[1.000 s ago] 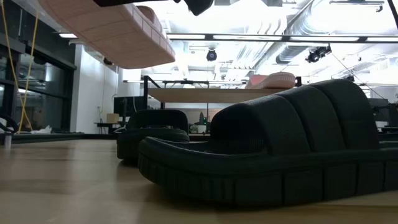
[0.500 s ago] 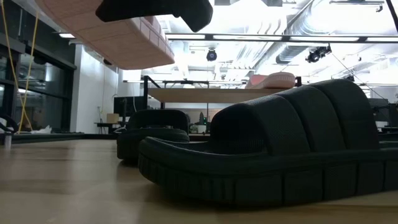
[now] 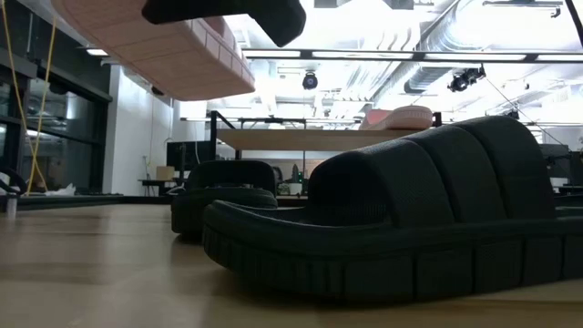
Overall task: Pick and place slides into the shelf
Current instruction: Put the pink slides on the shelf
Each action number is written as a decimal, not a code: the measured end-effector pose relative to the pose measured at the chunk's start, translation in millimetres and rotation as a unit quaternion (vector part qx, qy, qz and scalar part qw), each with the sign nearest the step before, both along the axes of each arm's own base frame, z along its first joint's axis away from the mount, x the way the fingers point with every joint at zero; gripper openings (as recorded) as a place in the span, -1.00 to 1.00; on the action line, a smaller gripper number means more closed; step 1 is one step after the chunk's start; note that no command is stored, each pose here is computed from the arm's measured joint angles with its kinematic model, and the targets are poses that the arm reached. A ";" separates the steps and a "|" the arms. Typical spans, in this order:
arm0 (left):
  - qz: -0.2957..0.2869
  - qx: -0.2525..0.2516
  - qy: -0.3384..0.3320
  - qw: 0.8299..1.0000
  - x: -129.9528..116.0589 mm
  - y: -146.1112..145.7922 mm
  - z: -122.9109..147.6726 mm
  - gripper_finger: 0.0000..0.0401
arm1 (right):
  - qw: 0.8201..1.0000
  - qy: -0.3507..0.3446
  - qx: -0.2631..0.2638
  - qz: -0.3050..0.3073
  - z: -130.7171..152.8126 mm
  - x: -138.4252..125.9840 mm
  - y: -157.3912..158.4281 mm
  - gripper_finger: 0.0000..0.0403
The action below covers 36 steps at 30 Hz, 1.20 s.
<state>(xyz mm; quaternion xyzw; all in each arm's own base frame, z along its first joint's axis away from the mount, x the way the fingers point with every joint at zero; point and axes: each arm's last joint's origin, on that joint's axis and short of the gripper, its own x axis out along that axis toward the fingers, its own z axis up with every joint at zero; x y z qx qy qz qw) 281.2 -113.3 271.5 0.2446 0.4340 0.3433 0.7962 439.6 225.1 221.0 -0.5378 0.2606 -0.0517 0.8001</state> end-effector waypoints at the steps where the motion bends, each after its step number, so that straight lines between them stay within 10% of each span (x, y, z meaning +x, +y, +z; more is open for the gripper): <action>1: 0.000 0.000 0.000 1.000 0.0 0.0 0.0 -0.86 | 1.000 0.000 0.002 0.000 0.0 0.0 0.1 -0.33; 36: 0.005 0.004 0.017 1.000 -4.2 2.0 0.4 -0.86 | 0.999 -0.015 0.033 -0.031 -1.3 -0.5 -2.1 -0.66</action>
